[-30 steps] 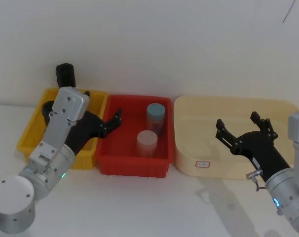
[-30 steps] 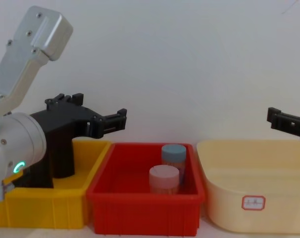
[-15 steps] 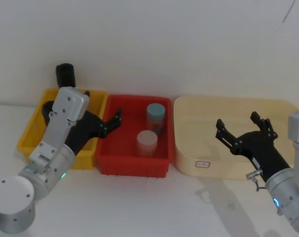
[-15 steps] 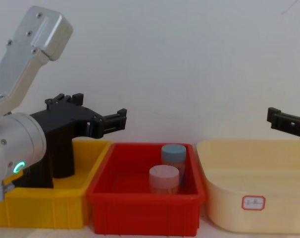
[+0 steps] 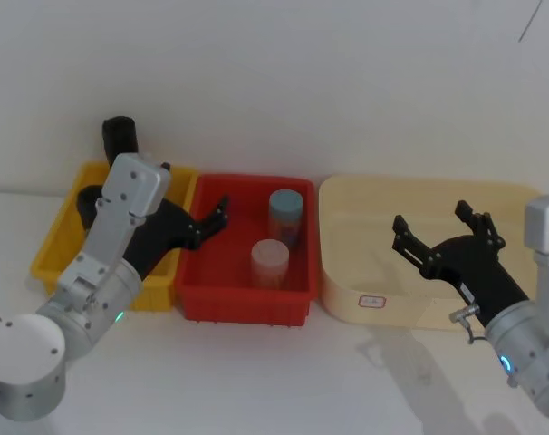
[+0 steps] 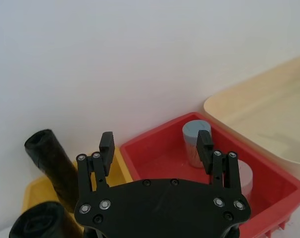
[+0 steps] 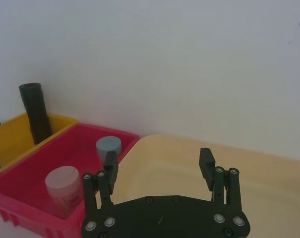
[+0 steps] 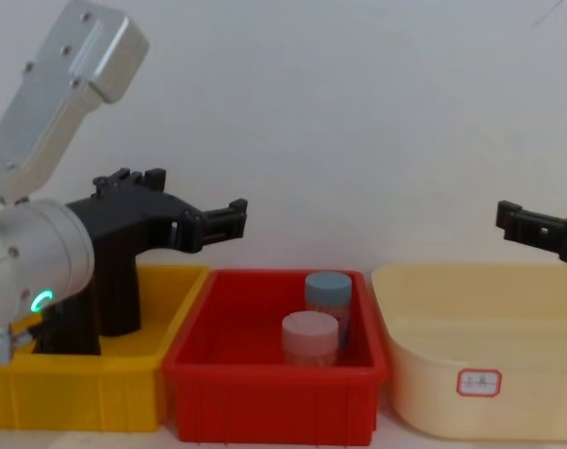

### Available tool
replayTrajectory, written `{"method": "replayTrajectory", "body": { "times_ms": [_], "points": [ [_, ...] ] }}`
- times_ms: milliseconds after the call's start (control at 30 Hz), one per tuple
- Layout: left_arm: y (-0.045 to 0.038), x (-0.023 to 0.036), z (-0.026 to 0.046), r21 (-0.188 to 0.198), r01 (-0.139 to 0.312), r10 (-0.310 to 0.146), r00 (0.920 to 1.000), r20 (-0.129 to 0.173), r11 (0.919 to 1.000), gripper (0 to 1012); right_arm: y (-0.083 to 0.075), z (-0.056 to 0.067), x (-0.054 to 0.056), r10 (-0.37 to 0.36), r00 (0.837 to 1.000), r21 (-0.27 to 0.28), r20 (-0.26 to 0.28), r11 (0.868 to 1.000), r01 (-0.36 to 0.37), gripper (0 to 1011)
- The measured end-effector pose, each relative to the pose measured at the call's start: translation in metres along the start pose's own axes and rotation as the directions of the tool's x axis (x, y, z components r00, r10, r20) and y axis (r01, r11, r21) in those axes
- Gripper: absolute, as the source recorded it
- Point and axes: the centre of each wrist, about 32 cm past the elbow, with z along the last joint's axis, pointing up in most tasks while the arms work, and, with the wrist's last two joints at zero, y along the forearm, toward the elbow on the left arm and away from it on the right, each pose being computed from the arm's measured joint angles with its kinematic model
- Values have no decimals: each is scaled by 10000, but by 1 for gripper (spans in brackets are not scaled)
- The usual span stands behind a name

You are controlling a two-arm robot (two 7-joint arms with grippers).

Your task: Pick up the garbage bag with the one hand and transfer it to the other hand.

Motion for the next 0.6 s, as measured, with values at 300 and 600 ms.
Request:
{"method": "replayTrajectory", "body": {
  "times_ms": [300,600],
  "points": [
    [94,54,358,254,499,-505,9984,244,9984,1001,215,166,129,831,9965,-245,-62,9962,-832,999],
    [446,220,734,771,588,-606,9979,220,9953,1002,467,455,166,1820,9827,-252,-354,9828,-1829,1000]
  ]
}}
